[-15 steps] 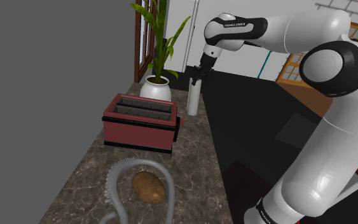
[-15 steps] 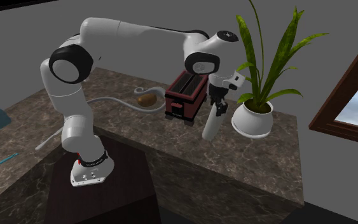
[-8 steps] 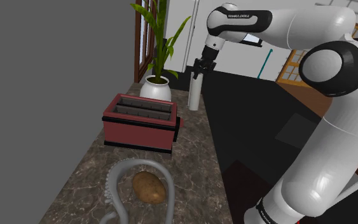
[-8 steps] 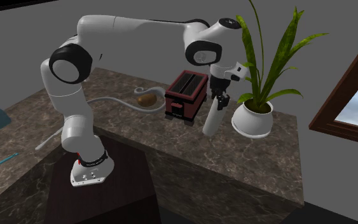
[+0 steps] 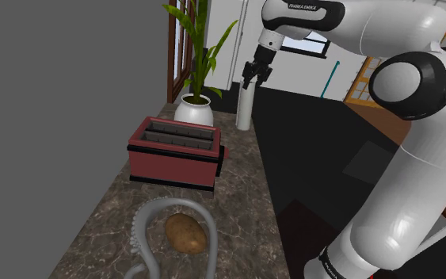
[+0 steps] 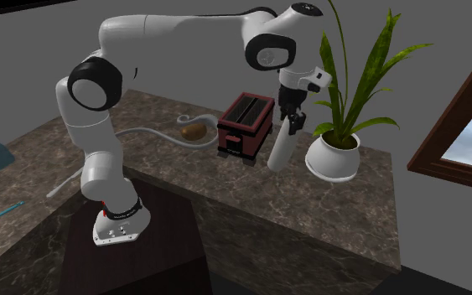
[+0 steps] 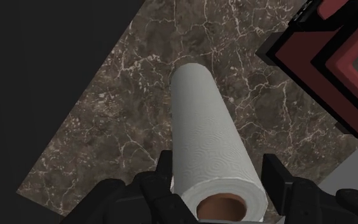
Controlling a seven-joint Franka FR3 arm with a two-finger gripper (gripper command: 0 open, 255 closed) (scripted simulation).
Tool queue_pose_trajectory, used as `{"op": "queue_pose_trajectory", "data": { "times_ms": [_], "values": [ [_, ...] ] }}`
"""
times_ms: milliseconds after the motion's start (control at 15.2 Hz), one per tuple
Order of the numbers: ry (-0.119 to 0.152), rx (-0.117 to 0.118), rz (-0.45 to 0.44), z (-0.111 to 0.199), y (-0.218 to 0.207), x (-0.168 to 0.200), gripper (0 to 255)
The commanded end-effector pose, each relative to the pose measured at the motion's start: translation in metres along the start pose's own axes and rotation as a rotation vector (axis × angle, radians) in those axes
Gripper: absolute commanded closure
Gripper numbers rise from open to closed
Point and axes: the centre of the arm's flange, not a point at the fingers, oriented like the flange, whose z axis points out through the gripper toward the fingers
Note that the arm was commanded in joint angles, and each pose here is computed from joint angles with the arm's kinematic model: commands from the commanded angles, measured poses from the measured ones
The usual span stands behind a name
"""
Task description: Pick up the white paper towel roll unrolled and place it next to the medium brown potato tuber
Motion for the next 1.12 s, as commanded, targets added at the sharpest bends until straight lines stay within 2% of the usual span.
{"op": "queue_pose_trajectory", "data": {
  "times_ms": [0, 1056],
  "values": [
    [0.0, 0.0, 0.0, -0.011, -0.002, 0.0, 255],
    [0.0, 0.0, 0.0, -0.095, -0.013, 0.008, 255]
  ]
}}
